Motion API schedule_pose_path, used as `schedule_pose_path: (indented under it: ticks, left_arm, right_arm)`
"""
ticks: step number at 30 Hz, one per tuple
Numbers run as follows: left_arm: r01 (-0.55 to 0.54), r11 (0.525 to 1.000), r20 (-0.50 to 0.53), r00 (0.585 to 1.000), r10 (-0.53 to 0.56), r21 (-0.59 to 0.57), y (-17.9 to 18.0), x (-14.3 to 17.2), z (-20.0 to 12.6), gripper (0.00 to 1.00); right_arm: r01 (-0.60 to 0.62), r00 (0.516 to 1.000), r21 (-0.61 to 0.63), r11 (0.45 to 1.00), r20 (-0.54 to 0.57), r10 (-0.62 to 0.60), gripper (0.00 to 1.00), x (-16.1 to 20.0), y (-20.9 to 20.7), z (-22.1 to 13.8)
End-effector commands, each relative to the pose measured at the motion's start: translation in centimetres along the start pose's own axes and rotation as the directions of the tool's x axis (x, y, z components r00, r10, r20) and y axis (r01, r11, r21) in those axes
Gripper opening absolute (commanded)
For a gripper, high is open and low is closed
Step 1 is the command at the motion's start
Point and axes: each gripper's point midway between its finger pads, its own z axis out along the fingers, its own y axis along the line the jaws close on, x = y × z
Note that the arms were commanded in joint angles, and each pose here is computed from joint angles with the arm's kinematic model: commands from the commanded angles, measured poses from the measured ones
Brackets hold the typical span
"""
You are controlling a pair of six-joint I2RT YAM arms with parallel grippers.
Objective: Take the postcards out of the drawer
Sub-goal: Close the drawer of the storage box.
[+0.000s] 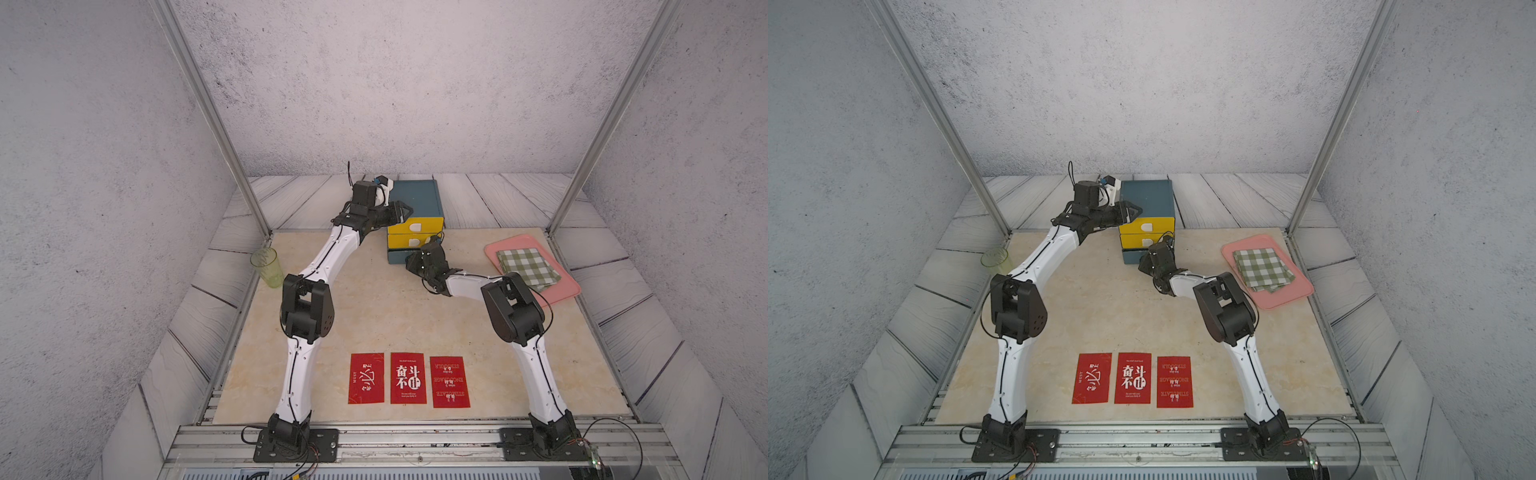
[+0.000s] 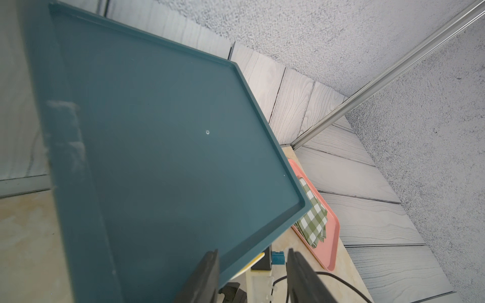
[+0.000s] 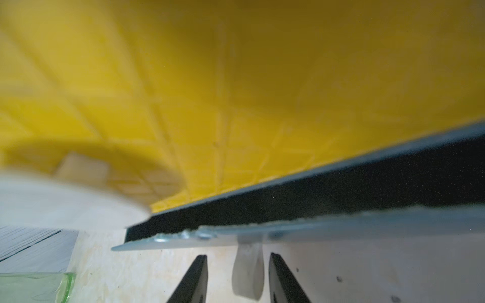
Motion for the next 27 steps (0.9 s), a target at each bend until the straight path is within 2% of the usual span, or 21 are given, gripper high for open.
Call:
schedule_pose_path:
  ticks: [1, 10, 17, 27]
  left_arm:
    - [0.016, 0.999, -0.037, 0.999, -0.017, -0.028, 0.6, 1.0, -0.7, 0.49]
    - [0.035, 0.999, 0.0, 0.999, -0.035, -0.017, 0.0, -0.1, -0.9, 0.5]
    - [0.035, 0.999, -0.016, 0.999, -0.035, -0.02, 0.1, 0.3, -1.0, 0.5]
    - [0.046, 0.999, -0.025, 0.999, -0.046, -0.012, 0.2, 0.7, -0.8, 0.5]
  right_arm:
    - [-0.034, 0.999, 0.024, 0.999, 0.013, 0.033, 0.42, 0.0, -2.3, 0.3]
    - [-0.117, 0.992, -0.049, 0.992, 0.04, 0.119, 0.41, 0.3, -1.9, -0.8]
    - [-0.24, 0.968, -0.107, 0.965, 0.051, 0.246, 0.38, -0.3, -2.1, 0.8]
    - [-0.309, 0.946, -0.132, 0.942, 0.06, 0.319, 0.37, -1.1, -1.8, 2.7]
